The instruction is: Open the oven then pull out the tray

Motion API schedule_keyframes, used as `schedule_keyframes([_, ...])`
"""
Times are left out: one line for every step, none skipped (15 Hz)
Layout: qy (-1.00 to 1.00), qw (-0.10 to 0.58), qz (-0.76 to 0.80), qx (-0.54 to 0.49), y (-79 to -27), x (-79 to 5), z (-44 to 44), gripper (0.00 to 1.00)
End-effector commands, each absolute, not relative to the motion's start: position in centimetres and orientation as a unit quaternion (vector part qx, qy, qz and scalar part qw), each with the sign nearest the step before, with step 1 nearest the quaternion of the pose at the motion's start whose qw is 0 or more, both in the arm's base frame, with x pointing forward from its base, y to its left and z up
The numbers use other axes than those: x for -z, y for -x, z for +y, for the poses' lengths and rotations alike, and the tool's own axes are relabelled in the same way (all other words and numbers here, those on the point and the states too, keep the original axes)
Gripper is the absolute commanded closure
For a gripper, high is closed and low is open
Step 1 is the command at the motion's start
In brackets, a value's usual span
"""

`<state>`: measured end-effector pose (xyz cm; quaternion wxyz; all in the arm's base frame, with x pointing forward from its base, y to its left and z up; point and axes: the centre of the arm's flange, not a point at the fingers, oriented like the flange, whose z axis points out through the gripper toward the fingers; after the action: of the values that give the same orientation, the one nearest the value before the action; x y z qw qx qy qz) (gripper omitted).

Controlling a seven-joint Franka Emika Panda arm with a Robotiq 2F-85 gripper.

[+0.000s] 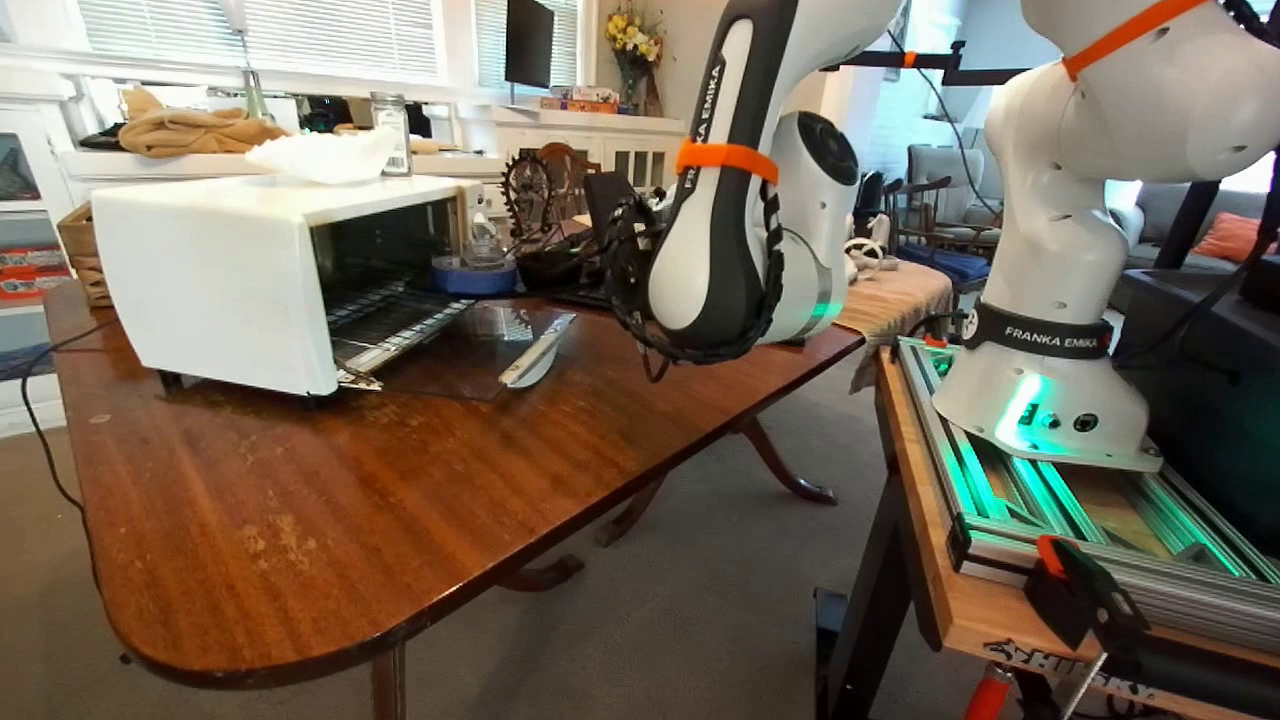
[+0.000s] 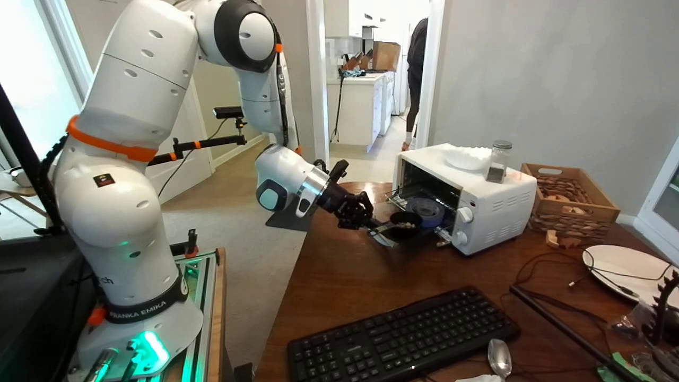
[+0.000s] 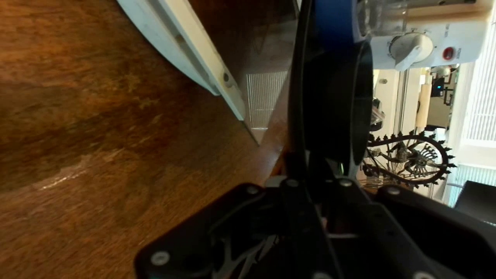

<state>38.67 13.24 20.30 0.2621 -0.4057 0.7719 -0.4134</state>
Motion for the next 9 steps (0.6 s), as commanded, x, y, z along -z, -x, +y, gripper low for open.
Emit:
schedule_keyframes([0.400,0.264,0.769,0.424,-36.3,-20.2,15.2,0.97])
schedule_keyframes([0.398,0.260,0.769,0.427,-36.2,-20.2,15.7,0.97])
schedule_keyframes([0.396,0.256,0.769,0.432,-35.9,-20.3,16.5,0.97])
schedule_keyframes([0.391,0.256,0.770,0.434,-35.6,-20.3,16.9,0.97])
schedule_keyframes([0.388,0.255,0.770,0.437,-35.4,-20.3,17.5,0.97])
schedule_keyframes([0.386,0.254,0.771,0.439,-35.4,-20.4,18.0,0.97])
schedule_keyframes([0.384,0.253,0.771,0.440,-35.4,-20.3,18.3,0.97])
schedule_keyframes([0.385,0.254,0.772,0.437,-35.6,-20.3,18.7,0.97])
schedule_keyframes([0.386,0.255,0.771,0.438,-35.6,-20.3,19.1,0.97])
